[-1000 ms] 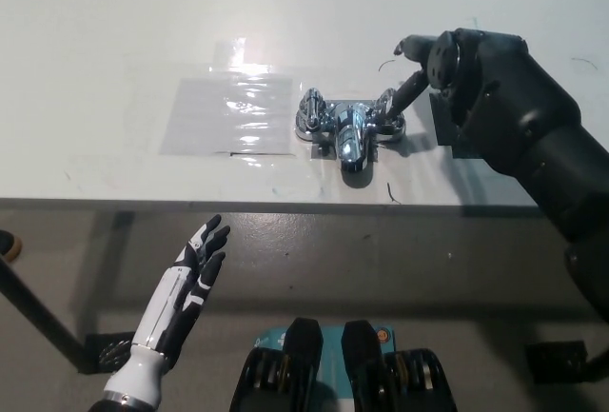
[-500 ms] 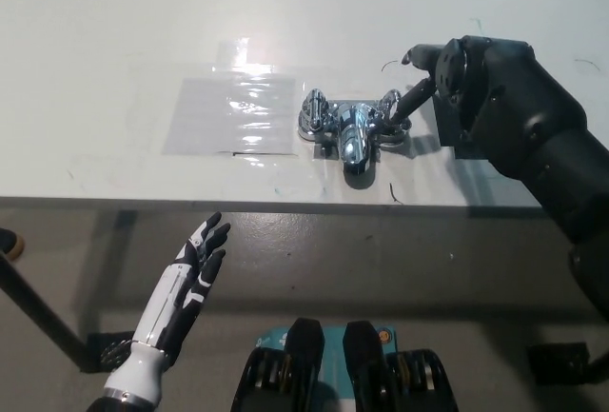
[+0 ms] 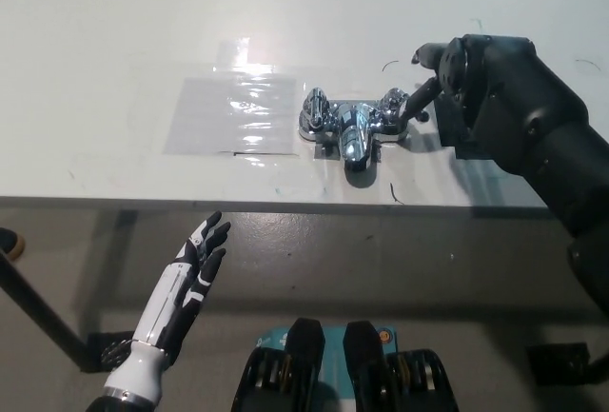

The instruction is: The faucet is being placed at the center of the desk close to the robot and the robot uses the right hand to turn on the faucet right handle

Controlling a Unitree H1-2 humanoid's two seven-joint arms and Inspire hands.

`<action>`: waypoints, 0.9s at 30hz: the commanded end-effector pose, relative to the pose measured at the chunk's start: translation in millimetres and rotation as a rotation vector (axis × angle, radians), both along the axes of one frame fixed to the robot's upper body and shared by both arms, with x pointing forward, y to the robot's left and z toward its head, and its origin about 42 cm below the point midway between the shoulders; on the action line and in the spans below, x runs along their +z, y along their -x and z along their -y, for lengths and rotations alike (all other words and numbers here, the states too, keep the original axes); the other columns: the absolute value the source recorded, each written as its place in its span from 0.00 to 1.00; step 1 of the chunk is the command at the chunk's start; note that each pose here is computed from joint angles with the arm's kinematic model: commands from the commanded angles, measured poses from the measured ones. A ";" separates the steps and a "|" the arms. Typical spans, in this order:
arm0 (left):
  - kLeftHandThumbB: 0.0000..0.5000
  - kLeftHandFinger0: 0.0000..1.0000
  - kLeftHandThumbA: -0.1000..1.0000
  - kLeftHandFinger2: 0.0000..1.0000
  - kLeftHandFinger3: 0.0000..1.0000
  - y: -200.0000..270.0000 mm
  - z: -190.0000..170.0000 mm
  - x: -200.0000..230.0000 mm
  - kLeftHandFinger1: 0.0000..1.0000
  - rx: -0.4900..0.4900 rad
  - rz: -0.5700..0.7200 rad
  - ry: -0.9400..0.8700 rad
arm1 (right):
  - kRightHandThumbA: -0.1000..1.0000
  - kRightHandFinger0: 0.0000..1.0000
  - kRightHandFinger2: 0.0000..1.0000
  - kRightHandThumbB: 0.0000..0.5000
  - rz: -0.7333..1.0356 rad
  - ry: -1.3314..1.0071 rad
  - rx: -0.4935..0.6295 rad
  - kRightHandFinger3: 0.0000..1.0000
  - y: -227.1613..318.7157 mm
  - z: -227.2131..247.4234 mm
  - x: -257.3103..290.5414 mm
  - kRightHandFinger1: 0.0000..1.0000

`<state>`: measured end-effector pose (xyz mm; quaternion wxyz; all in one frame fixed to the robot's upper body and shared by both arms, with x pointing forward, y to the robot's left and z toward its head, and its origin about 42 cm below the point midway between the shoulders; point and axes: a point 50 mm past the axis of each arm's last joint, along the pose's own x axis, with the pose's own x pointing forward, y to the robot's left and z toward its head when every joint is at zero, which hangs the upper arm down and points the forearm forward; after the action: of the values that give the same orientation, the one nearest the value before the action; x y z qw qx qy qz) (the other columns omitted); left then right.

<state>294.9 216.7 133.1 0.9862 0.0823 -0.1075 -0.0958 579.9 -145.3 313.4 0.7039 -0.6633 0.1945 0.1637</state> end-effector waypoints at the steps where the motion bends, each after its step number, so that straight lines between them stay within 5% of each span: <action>1: 0.22 1.00 0.94 1.00 1.00 -4.0 -0.6 14.3 1.00 -0.017 0.060 -0.012 | 0.85 1.00 1.00 0.70 0.129 0.074 -0.040 1.00 -10.8 16.6 45.1 1.00; 12: 0.25 1.00 0.95 1.00 1.00 -5.7 -1.2 14.7 1.00 -0.017 0.062 -0.020 | 0.73 1.00 1.00 0.79 0.147 0.115 -0.048 1.00 -13.1 26.1 57.8 1.00; 16: 0.24 1.00 0.95 1.00 1.00 -4.5 -0.1 15.6 1.00 -0.021 0.055 -0.013 | 0.70 1.00 1.00 0.89 0.138 0.139 -0.038 1.00 -15.0 31.3 63.8 1.00; 27: 0.24 1.00 0.95 1.00 1.00 -6.8 0.1 16.0 1.00 -0.024 0.057 -0.012 | 0.62 1.00 1.00 0.89 0.173 0.143 -0.055 1.00 -17.4 46.5 76.0 1.00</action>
<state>297.0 216.3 135.5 0.9857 0.0832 -0.1101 -0.0965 587.2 -176.5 324.6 0.6758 -0.6950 0.2063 0.1329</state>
